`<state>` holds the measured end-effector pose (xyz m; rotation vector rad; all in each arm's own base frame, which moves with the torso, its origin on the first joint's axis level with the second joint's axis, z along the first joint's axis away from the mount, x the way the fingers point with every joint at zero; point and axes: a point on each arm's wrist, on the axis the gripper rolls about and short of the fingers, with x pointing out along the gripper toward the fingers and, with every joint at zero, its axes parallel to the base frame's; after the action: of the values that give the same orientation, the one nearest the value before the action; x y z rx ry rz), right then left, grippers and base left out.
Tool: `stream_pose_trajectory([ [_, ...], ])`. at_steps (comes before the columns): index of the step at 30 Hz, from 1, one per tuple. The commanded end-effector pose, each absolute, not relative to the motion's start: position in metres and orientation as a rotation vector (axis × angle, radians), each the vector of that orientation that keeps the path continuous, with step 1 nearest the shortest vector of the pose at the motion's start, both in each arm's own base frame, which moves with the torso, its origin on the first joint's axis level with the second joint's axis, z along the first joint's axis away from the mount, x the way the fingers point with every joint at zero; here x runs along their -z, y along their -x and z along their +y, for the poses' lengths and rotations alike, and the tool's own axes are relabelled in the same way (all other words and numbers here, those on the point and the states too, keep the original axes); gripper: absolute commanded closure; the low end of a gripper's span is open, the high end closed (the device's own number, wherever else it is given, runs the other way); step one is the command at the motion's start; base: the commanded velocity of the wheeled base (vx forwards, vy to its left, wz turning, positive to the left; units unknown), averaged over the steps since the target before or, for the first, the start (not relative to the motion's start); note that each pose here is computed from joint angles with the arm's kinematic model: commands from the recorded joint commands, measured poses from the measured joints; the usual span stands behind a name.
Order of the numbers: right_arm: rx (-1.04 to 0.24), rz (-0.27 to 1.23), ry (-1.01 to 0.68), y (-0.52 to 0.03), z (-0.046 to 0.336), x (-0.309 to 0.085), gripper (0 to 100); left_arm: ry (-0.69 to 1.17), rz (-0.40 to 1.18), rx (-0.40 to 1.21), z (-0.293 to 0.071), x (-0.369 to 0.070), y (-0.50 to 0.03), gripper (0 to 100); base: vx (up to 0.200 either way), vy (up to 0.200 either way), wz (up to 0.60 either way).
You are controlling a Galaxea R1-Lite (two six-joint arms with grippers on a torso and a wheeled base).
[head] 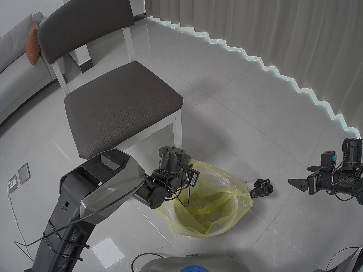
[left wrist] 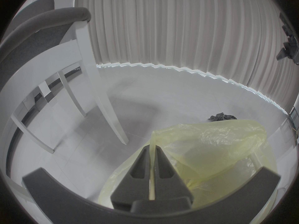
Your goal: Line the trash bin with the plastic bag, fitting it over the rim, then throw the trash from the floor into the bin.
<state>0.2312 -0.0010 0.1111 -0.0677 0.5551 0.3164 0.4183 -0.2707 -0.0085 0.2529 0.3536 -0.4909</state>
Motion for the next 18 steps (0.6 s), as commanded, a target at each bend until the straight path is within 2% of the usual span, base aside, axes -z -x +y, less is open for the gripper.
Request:
stream_pose_trajectory([
  [1,-0.318,0.552,0.069,-0.231,-0.001,-0.112,0,-0.245,0.337,0.490,-0.272,0.001,-0.419,100,0.000,0.000,0.00],
  [3,-0.318,0.552,0.069,-0.231,-0.001,-0.112,0,-0.247,0.338,0.490,-0.271,-0.001,-0.418,100,0.000,0.000,0.00],
  [4,-0.318,0.552,0.069,-0.231,-0.001,-0.112,0,-0.247,0.338,0.490,-0.271,-0.001,-0.418,0,0.000,0.000,0.00],
  [16,-0.316,0.549,0.069,-0.230,-0.001,-0.112,0,-0.242,0.341,0.459,-0.259,0.000,-0.419,0,0.000,0.000,0.00],
  [18,-0.319,0.550,0.073,-0.230,-0.001,-0.112,0,-0.243,0.347,0.455,-0.248,-0.006,-0.406,0,0.000,0.000,0.00],
])
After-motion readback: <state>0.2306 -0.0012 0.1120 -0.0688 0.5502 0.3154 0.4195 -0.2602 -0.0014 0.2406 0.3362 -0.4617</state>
